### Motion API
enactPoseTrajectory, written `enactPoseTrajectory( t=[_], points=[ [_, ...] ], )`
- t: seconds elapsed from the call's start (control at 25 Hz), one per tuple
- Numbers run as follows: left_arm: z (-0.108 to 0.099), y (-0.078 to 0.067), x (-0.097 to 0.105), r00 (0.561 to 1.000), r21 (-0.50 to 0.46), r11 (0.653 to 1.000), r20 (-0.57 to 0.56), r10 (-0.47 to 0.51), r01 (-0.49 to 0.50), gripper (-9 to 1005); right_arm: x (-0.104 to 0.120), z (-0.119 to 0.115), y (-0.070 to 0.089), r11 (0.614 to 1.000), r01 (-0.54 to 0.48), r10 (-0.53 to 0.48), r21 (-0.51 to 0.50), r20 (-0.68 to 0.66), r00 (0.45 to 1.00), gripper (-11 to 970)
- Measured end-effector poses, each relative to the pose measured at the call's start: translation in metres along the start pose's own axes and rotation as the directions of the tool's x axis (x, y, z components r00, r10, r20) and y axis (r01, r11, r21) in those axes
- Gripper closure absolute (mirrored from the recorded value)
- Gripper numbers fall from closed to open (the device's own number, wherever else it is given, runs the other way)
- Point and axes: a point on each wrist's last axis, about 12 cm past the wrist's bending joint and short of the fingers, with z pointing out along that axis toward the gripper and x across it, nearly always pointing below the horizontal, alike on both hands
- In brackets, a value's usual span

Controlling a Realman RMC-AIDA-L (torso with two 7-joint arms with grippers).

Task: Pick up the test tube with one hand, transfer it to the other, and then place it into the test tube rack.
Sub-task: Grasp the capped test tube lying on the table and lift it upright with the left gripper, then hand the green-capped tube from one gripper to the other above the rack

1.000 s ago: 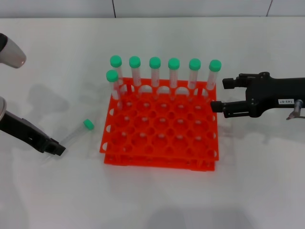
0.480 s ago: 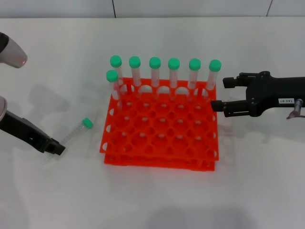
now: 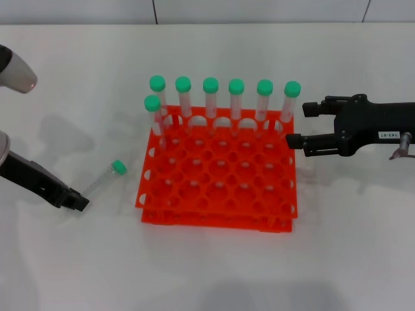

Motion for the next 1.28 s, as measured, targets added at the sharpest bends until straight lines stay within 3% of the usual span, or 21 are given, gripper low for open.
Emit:
enactPoseTrajectory(
  t=[0.28,0.68,0.88,1.08,1.28],
  points=[
    [-0.004,0.002,-0.001,1.0,-0.013,1.0,0.027,-0.005,0.005,807,0.0,-0.001,-0.001,1.0,-0.001,0.001,0.005,0.004,1.0,148],
    [-0.029,0.01,-0.007,0.962,-0.062,0.998,0.272,-0.001,0.018,807,0.001,-0.002,-0.002,1.0,-0.003,0.003,0.015,0.006,1.0,147],
    [-0.041,0.011,-0.015,0.909,-0.093,0.996,0.415,0.042,-0.004,807,0.001,-0.003,-0.003,1.0,0.006,-0.006,0.026,0.017,1.0,147],
    [-0.049,0.011,-0.032,0.825,-0.128,0.991,0.555,0.107,-0.043,807,0.0,-0.003,-0.003,1.0,0.013,-0.014,0.027,0.054,0.998,148],
    [-0.05,0.003,-0.056,0.763,-0.155,0.984,0.624,0.169,-0.091,807,-0.001,-0.004,-0.003,0.999,0.02,-0.022,0.03,0.056,0.998,148]
  ],
)
